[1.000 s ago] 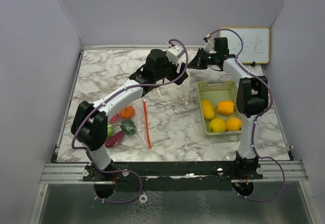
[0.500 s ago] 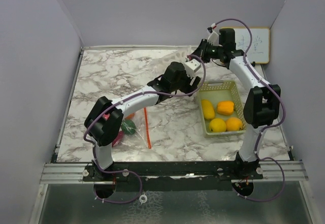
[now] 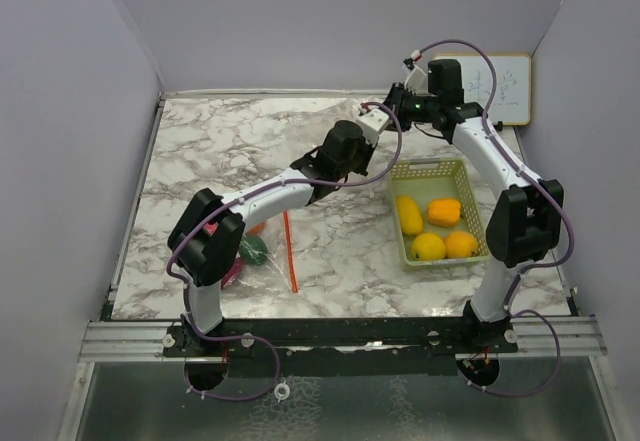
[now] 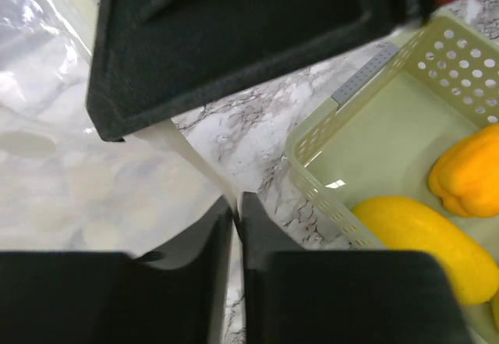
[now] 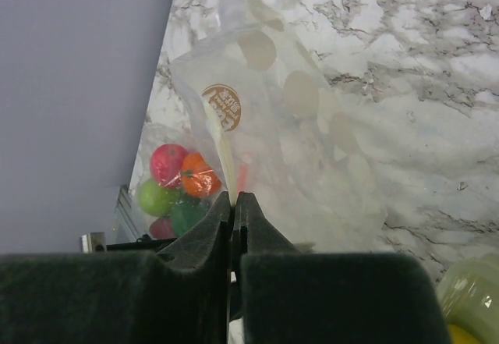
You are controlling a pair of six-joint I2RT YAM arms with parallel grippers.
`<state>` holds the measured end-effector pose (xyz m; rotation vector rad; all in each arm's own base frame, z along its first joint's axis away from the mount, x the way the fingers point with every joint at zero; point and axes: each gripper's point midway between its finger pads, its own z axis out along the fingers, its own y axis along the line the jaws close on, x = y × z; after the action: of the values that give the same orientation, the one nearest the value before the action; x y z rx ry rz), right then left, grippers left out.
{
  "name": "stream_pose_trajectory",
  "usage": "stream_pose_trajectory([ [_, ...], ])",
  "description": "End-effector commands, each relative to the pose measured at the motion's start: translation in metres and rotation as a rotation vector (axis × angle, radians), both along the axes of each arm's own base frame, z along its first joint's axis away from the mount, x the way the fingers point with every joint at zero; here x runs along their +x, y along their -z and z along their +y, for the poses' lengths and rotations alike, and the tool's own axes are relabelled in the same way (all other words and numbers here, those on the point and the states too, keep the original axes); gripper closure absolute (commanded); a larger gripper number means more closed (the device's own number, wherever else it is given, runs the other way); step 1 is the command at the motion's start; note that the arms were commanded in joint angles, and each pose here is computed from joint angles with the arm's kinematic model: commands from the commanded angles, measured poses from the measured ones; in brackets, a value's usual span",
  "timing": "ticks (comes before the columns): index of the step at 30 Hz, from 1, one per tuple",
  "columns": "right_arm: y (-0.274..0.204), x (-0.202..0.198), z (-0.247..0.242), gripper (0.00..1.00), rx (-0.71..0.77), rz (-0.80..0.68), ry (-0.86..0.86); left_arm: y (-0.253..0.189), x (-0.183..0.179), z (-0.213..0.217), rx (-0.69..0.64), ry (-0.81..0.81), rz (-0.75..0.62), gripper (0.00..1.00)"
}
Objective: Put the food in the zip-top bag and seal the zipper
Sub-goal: Pick up the zipper food storage bag at the center of the board.
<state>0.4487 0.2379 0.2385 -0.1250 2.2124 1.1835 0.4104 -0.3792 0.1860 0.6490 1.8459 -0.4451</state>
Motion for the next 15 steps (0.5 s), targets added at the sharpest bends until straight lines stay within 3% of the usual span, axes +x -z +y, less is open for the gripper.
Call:
stream_pose_trajectory([
  [1, -0.035, -0.012, -0.005, 0.98, 0.013, -0.056, 0.023, -0.001, -0.001, -0.003, -0.025, 0.001, 0.014, 1.00],
  [7, -0.052, -0.014, -0.012, 0.95, -0.023, -0.129, 0.038, -0.019, -0.015, 0.004, -0.053, 0.034, 0.023, 1.00],
  [10, -0.062, -0.012, -0.022, 0.55, -0.087, -0.198, 0.065, -0.043, -0.025, 0.013, -0.092, 0.047, 0.024, 1.00],
  [15, -0.069, -0.017, -0.036, 0.34, -0.168, -0.276, 0.088, -0.063, -0.050, 0.041, -0.163, 0.057, 0.061, 1.00],
])
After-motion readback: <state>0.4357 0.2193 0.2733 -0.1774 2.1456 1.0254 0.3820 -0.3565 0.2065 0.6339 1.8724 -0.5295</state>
